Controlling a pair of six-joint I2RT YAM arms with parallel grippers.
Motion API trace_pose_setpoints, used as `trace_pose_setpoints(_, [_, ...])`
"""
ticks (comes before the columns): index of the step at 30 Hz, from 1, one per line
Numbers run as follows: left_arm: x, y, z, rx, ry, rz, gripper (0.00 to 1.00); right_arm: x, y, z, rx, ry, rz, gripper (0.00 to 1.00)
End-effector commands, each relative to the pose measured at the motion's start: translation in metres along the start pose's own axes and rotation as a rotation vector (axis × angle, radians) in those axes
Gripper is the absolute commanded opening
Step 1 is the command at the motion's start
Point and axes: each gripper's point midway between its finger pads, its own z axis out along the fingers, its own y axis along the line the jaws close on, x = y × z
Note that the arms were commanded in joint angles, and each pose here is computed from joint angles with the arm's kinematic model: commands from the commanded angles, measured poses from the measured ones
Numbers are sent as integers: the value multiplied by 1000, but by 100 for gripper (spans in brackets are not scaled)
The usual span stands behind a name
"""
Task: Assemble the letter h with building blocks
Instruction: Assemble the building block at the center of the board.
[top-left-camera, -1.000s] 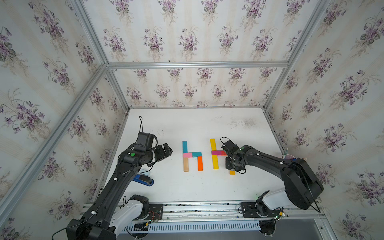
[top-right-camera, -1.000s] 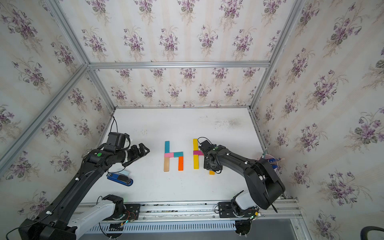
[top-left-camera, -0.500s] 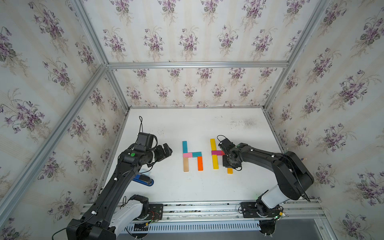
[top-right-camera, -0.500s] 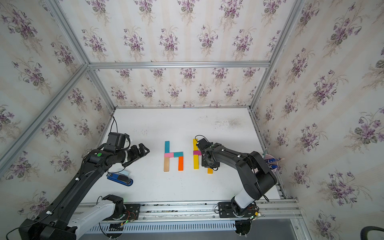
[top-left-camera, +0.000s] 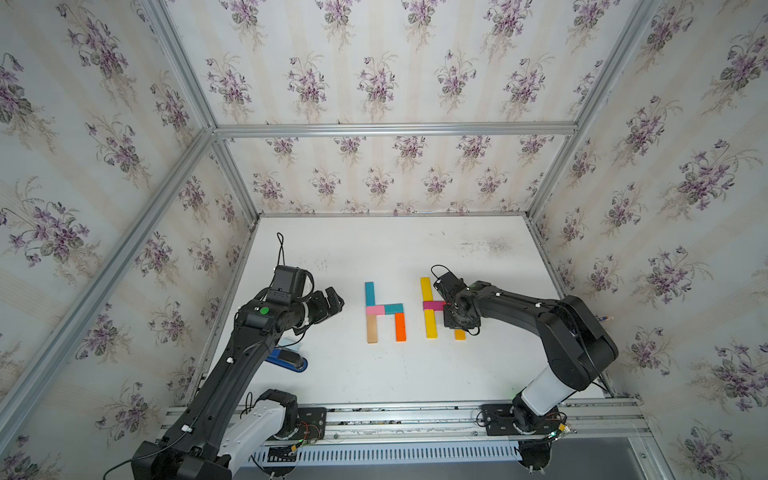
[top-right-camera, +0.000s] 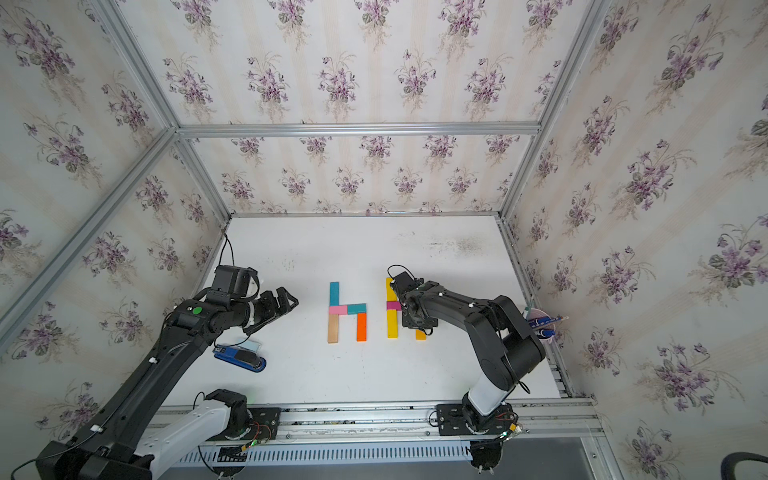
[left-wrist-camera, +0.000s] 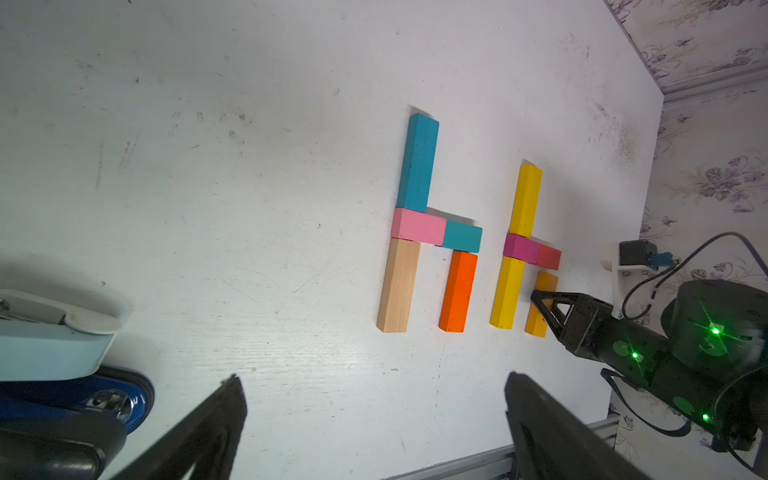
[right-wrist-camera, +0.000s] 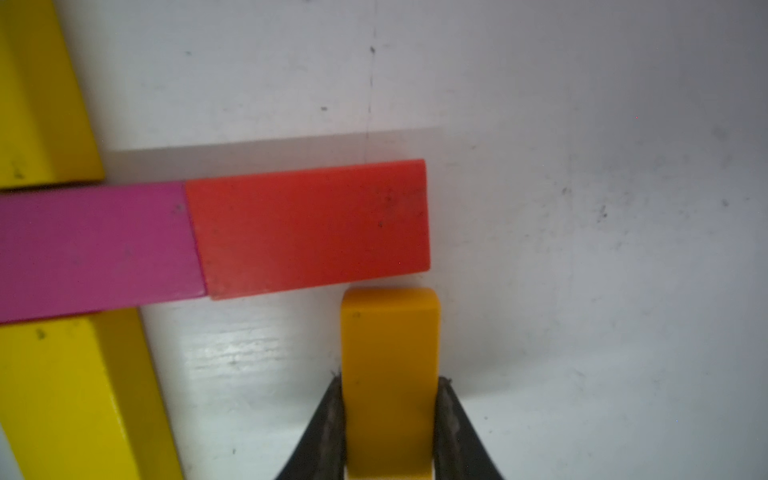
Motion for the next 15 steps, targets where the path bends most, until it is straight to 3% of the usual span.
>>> trace_pose_setpoints(1, [1,1,0,-8,8,4,99,14,-9,9,43,52,-27,27])
trace_pose_setpoints(15, [2,2,-1,-7,6,1,99,14,-3,4,6,58,-30,27])
